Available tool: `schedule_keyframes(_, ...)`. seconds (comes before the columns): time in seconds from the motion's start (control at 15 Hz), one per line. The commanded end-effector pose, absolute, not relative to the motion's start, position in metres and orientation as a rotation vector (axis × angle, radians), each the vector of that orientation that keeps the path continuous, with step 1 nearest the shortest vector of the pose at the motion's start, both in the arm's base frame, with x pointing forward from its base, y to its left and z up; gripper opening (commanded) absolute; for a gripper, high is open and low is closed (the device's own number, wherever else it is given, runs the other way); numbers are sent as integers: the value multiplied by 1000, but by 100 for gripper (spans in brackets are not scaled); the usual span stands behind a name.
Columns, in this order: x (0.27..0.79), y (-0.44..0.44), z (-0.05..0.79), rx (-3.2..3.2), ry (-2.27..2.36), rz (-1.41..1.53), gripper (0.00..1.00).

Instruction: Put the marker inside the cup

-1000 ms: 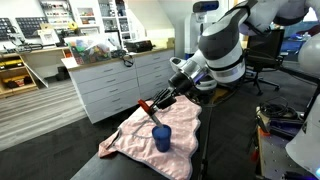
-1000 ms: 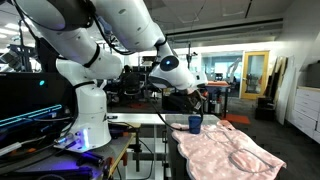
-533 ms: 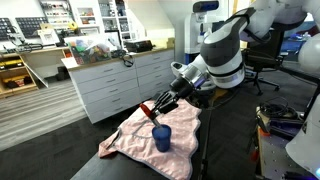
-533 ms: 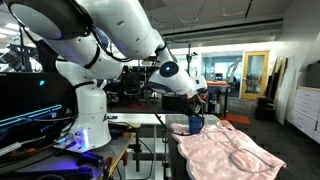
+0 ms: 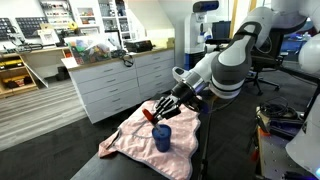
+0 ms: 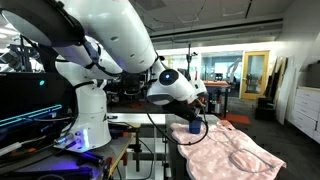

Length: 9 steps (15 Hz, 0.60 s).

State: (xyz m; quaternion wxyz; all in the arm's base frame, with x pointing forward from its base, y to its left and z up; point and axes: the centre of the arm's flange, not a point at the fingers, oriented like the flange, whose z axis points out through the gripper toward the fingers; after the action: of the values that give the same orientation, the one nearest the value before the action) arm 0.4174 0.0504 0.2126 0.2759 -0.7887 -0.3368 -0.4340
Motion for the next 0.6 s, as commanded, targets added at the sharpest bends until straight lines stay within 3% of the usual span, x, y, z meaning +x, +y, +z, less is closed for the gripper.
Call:
schedule_keyframes(0.0,427,52,212,-2112,-902,-1159,47)
schedule_keyframes(0.53,431,54,229,-2095,-878,-1193,97)
